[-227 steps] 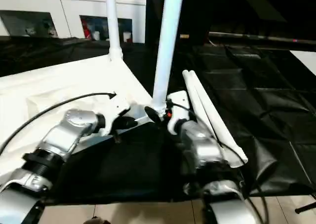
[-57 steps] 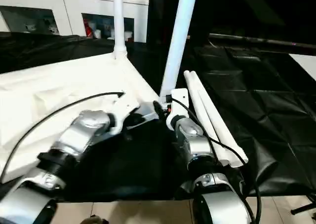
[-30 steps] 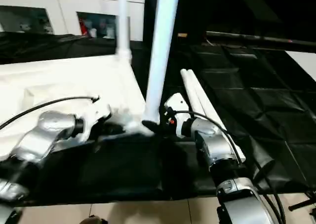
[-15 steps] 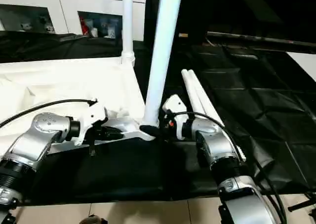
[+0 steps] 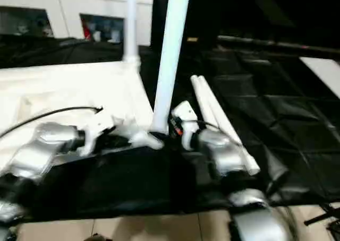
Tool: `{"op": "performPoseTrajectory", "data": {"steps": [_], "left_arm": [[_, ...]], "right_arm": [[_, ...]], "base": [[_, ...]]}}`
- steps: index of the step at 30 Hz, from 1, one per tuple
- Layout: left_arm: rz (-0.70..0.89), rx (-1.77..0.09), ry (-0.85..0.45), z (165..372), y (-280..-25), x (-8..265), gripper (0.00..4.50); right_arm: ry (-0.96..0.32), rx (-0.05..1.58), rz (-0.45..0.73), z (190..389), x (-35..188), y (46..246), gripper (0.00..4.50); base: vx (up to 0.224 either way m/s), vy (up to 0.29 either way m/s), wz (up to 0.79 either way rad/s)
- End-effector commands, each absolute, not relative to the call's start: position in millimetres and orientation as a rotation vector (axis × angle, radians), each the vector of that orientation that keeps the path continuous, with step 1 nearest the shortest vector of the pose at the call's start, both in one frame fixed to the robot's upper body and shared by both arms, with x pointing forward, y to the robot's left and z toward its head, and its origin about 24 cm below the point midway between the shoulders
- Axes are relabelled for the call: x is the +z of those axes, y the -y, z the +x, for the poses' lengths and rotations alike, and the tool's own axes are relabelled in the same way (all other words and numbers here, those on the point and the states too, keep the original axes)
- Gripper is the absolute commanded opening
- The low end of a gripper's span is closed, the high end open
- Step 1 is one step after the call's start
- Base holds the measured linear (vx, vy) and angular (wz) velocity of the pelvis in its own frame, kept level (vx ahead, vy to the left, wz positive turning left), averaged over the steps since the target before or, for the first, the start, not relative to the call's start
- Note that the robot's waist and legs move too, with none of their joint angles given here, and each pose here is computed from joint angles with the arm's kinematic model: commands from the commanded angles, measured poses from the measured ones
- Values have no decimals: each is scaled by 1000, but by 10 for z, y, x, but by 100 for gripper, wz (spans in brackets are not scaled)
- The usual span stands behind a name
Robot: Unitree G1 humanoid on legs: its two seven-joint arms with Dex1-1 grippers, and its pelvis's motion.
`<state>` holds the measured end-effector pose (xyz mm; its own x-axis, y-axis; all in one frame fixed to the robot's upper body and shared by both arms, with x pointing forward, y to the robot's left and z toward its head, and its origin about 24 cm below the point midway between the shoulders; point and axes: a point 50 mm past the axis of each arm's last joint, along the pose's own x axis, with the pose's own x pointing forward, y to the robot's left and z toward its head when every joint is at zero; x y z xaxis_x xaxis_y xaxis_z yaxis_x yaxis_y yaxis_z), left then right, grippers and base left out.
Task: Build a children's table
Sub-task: Rotate leg to tighten
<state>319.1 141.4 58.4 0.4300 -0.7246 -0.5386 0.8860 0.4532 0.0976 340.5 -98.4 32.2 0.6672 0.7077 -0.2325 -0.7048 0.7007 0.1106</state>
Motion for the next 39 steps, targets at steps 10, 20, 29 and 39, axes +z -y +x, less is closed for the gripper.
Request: {"op": "performPoseTrajectory", "data": {"steps": [10, 20, 29, 39], "left_arm": [[368, -906, -400, 3382, -751, 539, 0], [378, -1013, -420, 3302, -1031, 514, 0], [392, -1252, -480, 3075, -1377, 566, 0], [386, -1276, -503, 3041, -1501, 609, 0]], "right_arm": [[-338, 484, 39, 3473, 199, 674, 267], [-204, 746, 4, 3458, 398, 837, 377], [-246, 1017, -115, 3306, 421, 1206, 377], [-297, 1089, -129, 3261, 409, 1277, 351]], "base": [[0, 0, 0], [0, 0, 0], [0, 0, 0], [0, 0, 0]]}}
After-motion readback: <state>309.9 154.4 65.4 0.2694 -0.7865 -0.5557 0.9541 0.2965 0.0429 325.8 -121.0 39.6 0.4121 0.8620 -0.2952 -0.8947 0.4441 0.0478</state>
